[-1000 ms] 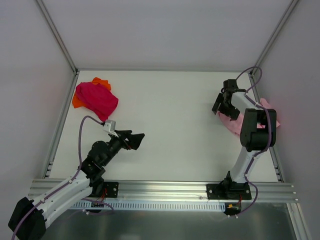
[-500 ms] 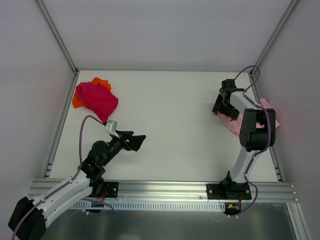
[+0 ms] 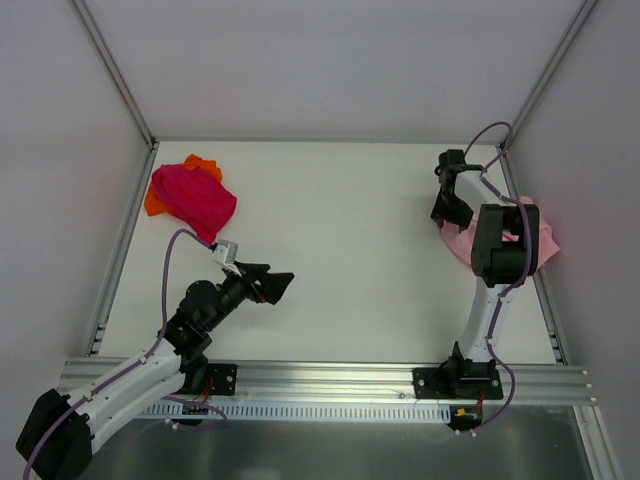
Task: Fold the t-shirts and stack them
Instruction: Move the tshirt to the center of the board
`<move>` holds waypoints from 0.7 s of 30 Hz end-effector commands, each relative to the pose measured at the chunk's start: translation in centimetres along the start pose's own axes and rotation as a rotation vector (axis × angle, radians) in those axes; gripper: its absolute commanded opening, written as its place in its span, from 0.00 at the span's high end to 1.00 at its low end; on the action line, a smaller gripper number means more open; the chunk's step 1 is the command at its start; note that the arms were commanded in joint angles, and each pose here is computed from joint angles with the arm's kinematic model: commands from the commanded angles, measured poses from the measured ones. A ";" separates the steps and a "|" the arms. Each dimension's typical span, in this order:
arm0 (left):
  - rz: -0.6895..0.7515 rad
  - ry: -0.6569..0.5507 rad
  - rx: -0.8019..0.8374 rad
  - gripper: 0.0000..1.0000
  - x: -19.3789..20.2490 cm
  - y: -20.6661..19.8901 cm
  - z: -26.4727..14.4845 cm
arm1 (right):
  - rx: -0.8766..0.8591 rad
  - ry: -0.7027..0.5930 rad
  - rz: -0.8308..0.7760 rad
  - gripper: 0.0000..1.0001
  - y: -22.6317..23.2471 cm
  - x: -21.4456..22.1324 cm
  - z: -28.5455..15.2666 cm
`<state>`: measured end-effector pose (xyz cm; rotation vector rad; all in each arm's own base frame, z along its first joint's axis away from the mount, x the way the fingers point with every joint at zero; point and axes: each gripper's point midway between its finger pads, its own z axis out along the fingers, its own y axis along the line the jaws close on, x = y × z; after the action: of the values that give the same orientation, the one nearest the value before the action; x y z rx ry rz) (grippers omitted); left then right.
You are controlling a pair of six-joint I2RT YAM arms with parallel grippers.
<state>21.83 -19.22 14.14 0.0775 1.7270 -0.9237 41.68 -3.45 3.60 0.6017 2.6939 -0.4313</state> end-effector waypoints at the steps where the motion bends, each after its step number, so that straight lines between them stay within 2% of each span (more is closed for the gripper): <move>1: 0.001 -0.043 0.052 0.05 -1.1 -1.1 0.0 | -0.009 0.020 -0.003 0.46 0.2 0.0 -0.7; 5: -0.001 -0.042 0.051 0.05 -1.1 -1.1 0.0 | -0.053 0.034 -0.001 0.65 0.9 0.5 -0.9; 7: -0.002 -0.039 0.055 0.05 -1.0 -1.1 0.0 | -0.079 0.022 0.008 0.69 1.1 0.5 -1.3; 9: -0.005 -0.035 0.058 0.05 -1.0 -1.2 0.1 | -0.124 0.010 0.010 0.80 1.7 0.4 -2.0; 10: -0.006 -0.035 0.058 0.05 -1.0 -1.2 0.1 | -0.160 0.009 0.007 0.96 2.1 0.6 -2.8; 14: -0.006 -0.042 0.068 0.05 -1.1 -1.4 0.3 | -0.248 -0.043 -0.099 0.99 5.3 1.2 -5.9; 20: 0.001 -0.041 0.021 0.05 -0.3 0.0 0.8 | -0.357 -0.206 -0.422 0.99 13.4 3.4 -15.1; 21: -0.003 -0.057 0.035 0.05 -0.5 -0.2 0.8 | -0.377 -0.220 -0.520 0.99 15.2 5.3 -17.1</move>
<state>22.12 -19.74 13.33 0.0886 1.7439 -0.9296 40.45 11.62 7.43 0.0352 2.7124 -0.1632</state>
